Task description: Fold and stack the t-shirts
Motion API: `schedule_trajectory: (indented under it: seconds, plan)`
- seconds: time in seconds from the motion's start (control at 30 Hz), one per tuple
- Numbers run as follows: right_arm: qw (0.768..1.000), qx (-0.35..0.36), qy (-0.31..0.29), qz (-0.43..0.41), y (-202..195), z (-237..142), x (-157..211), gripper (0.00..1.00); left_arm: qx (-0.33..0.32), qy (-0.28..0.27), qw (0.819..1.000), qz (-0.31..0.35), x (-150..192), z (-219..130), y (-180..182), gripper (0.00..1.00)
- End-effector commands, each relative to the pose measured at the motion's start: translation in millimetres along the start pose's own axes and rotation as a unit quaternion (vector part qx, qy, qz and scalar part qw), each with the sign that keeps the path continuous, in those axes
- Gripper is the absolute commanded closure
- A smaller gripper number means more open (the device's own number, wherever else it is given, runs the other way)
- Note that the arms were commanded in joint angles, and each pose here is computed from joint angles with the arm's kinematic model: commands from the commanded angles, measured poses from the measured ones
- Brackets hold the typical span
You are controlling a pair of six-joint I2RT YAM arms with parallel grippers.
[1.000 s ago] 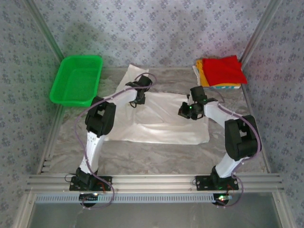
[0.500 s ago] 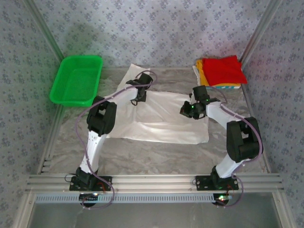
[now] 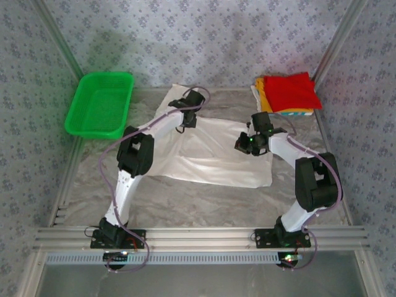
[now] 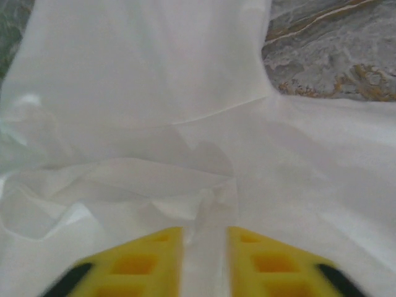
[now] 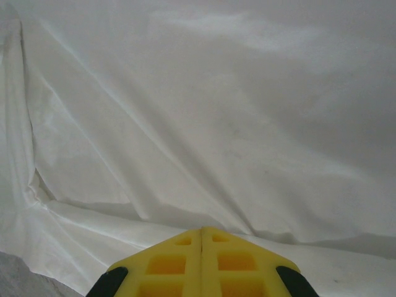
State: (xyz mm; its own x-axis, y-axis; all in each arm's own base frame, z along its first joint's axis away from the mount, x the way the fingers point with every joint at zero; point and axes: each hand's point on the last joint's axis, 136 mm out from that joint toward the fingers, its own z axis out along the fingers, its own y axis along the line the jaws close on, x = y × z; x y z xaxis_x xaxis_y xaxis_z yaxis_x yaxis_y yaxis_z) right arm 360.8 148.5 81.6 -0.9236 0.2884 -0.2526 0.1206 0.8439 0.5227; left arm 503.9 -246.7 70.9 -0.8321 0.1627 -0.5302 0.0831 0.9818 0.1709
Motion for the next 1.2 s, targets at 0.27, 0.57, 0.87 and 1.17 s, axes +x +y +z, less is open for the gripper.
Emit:
schedule_trajectory:
  seconds: [0.27,0.57,0.87,1.17]
  plan:
    - [1.0,0.012,0.004,-0.018,-0.9,-5.6,0.8,0.94,0.082,-0.091,0.986,-0.115,13.1,-88.7,65.2,0.58]
    - [0.997,0.069,0.017,-0.003,-27.5,12.7,4.1,1.0,0.065,0.01,0.964,-0.256,134.7,-62.2,140.7,0.6]
    - [0.993,0.107,0.042,-0.032,-26.6,41.7,18.9,1.0,0.052,0.087,0.952,-0.29,219.3,-53.2,140.7,0.62]
    - [0.988,0.128,0.086,0.004,-61.4,49.2,70.0,1.0,0.041,0.15,0.934,-0.321,311.2,-79.4,134.8,0.6]
